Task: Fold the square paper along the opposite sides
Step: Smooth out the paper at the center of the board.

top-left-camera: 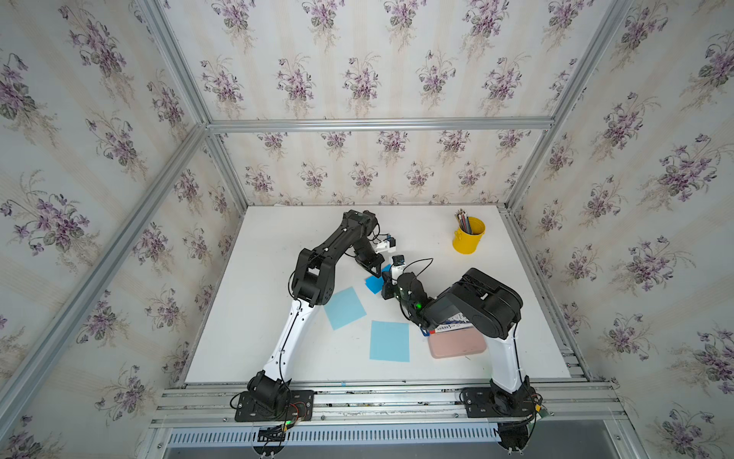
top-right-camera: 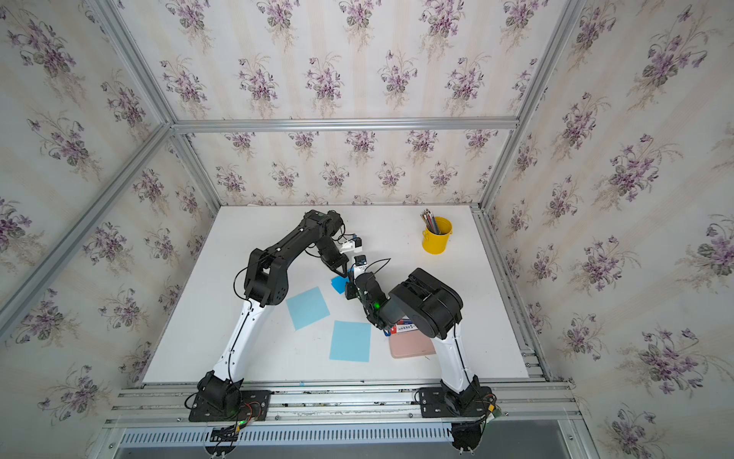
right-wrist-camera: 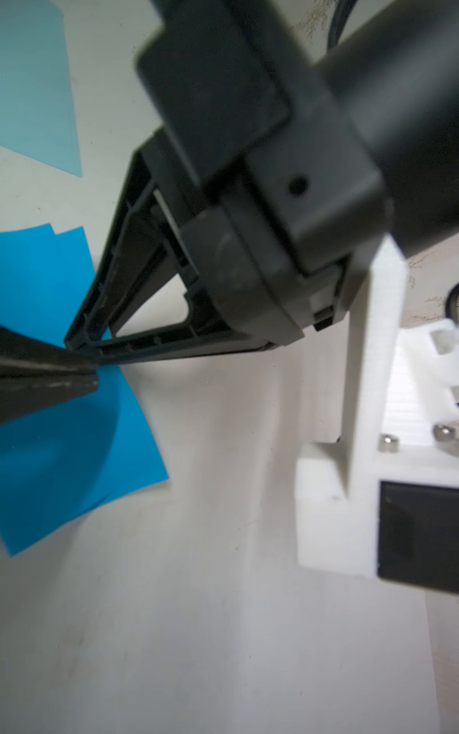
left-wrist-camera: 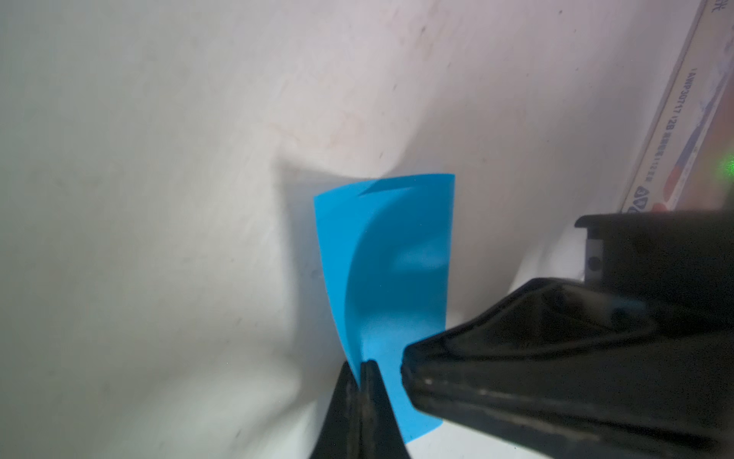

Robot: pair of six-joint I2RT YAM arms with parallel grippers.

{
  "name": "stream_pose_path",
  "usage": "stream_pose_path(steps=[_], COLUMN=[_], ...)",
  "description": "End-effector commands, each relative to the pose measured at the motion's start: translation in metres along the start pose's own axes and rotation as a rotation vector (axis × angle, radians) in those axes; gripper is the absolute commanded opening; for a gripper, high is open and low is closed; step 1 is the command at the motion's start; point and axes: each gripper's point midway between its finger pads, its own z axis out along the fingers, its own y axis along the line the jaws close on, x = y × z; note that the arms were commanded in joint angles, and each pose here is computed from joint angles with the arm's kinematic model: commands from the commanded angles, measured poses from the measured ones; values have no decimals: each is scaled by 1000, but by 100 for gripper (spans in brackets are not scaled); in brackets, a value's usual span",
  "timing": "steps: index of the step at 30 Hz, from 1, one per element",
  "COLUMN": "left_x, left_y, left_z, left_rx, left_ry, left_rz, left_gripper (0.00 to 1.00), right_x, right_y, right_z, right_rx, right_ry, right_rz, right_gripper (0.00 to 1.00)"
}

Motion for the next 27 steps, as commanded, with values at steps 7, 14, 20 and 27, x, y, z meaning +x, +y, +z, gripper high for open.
stream_pose_path(steps=[7,14,20,27], left_x=[14,17,16,20], left_y=[30,31,31,31], left_z=[9,5,0,6], left_rx=[-125,-139,-147,-136], left_ry=[77,88,75,90], left_rz=[4,3,3,-15], left_gripper=[0,0,0,0], right_x=[22,31,27,23], right_y=[-37,-55,-70,-90], right_z=[-5,-8,-14,-25], right_rx=[194,252,277,298], right_ry=[84,135,122,115], right_rz=[2,40,80,130], right_gripper=[0,0,0,0])
